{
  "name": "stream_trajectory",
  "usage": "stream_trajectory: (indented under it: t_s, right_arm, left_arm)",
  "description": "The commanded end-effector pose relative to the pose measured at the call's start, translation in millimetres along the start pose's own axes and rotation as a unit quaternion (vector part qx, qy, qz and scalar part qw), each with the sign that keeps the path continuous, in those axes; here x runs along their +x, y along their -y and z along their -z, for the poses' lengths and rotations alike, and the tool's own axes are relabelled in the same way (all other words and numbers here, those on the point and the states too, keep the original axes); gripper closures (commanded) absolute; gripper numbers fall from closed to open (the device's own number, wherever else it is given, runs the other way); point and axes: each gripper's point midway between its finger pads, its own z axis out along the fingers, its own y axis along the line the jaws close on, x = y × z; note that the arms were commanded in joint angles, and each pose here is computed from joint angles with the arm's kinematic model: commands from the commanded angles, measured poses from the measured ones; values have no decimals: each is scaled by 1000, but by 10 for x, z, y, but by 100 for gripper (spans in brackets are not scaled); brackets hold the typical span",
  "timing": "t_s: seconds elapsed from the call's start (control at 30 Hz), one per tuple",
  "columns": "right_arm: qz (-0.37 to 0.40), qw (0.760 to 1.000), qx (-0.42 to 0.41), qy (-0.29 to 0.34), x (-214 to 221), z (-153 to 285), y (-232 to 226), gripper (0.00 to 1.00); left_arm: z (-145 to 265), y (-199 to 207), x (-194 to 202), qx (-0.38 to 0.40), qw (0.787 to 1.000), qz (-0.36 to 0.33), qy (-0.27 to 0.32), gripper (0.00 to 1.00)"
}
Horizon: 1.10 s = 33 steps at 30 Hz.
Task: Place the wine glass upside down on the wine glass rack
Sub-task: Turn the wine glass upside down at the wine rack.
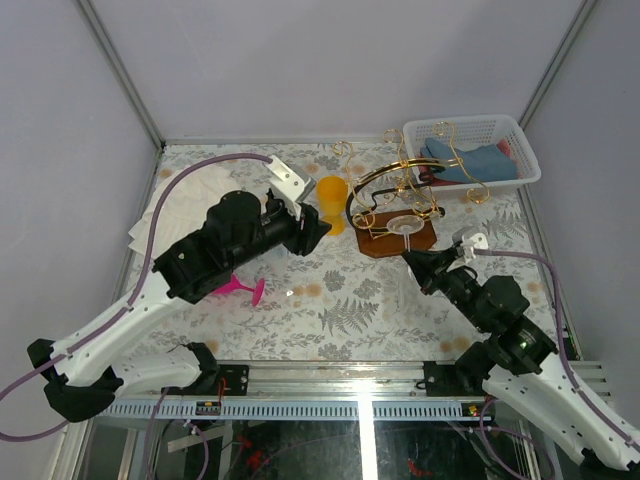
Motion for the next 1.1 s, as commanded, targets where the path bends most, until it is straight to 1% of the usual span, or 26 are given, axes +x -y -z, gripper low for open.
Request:
stream_trajectory:
  t_s: [0.0,0.13,0.17,0.3,0.47,0.53,0.7,0.83,1.07]
  right_arm:
    - [22,985,58,160,-531,48,223,100]
    - [49,975,99,191,-537,63,389,100]
    - [62,968,126,207,-540,93,494,100]
    - [80,951,165,248,-595,226,641,100]
    - [97,929,260,243,-545,416,968,100]
    - [103,924,279,240,-534,453,1031,100]
    - [115,918,286,248,-575,458,1045,100]
    - [134,923,279,229,-550,319,1021,100]
    - [133,928,273,216,-579,153,1110,100]
  left_arm:
    - [-27,44,-143,21,999,23,35,50]
    - [-34,25,-98,17,999,22,32,50]
    - [-45,15,-70,15,999,20,29,50]
    - [-57,11,-36,16,999,19,26,50]
    - [-72,-6,-7,15,999,20,24,50]
    - [-83,-6,13,17,999,20,21,50]
    - [-99,-11,36,18,1000,19,18,50]
    - [-110,-21,48,17,1000,19,16,50]
    - [-119,-25,57,18,1000,18,14,50]
